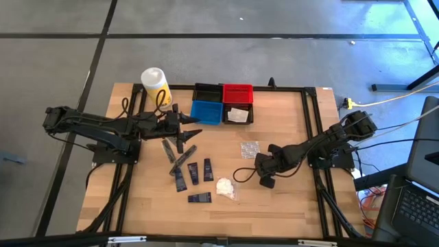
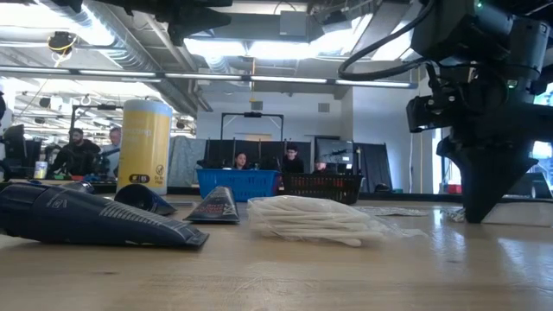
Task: Pick & Place Travel size toiletries
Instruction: Put the right bandage into the bottom black bin
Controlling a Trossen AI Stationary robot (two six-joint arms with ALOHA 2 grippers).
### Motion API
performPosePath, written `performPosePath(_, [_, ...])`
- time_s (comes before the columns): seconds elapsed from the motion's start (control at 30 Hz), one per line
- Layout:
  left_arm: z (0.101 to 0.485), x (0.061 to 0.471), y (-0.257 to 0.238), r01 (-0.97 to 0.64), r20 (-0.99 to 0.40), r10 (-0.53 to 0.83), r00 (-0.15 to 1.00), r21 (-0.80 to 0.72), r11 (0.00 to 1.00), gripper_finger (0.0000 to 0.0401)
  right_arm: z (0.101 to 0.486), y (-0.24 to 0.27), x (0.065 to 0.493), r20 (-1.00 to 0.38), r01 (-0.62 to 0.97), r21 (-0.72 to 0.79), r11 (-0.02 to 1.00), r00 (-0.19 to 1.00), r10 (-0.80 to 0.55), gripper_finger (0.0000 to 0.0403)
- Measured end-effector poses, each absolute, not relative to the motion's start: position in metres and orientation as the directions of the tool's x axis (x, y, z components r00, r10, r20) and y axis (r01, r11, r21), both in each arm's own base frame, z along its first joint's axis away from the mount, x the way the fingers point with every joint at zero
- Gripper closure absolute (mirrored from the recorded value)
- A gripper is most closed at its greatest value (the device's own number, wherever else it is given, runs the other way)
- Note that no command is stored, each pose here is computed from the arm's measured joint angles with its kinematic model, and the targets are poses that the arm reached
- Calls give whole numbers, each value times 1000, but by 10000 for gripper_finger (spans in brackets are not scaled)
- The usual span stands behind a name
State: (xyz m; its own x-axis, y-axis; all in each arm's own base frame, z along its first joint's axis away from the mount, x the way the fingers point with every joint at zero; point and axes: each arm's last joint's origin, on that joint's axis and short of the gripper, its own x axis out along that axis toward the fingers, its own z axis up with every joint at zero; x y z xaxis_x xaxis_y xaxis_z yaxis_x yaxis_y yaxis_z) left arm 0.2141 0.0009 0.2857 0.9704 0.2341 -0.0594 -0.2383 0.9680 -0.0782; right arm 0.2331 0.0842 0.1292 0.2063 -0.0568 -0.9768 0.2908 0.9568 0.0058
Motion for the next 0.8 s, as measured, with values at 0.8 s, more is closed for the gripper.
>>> performPosePath(0.8, [286, 214, 1, -240, -59, 234, 970, -128, 962, 205, 129, 85, 232, -982, 286, 25, 958, 186, -30, 324])
